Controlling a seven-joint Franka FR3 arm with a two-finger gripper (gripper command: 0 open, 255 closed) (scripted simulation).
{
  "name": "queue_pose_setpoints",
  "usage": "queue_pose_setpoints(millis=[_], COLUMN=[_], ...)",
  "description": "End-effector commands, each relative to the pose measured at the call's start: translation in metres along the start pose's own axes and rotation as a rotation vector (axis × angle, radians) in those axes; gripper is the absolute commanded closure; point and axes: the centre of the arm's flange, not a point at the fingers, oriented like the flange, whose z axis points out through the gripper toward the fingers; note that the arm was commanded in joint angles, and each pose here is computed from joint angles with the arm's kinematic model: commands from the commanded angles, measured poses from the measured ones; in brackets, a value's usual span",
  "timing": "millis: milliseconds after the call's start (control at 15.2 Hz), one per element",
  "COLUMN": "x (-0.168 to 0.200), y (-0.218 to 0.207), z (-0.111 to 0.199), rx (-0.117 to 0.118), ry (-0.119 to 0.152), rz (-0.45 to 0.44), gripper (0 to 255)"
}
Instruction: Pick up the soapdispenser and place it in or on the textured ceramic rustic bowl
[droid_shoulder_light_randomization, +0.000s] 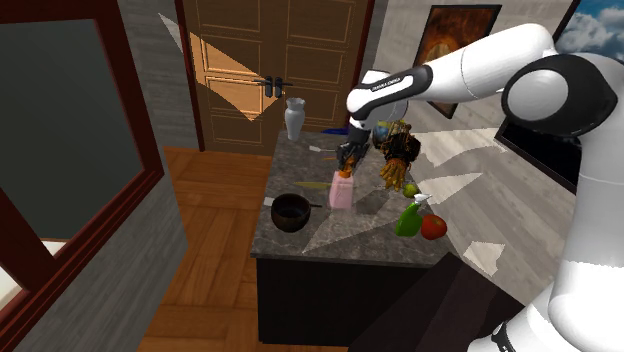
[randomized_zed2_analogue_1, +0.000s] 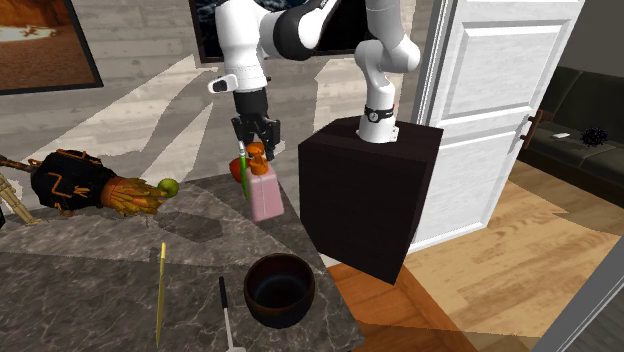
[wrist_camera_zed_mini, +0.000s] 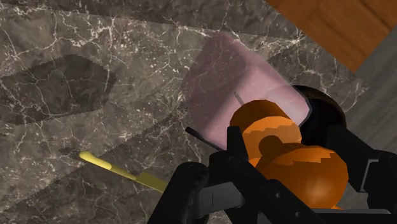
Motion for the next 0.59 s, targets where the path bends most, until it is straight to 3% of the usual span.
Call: queue_pose_setpoints(millis=[0, 198, 528], x=[0.000, 0.000, 0.039], y=[-0.001, -0.002, -0.051], z=[-0.010, -0.022, -0.043], rx=[0.000, 0.000, 0.000], ry=[0.000, 0.000, 0.000], rz=[0.000, 0.000, 0.000], gripper=[255, 255, 255])
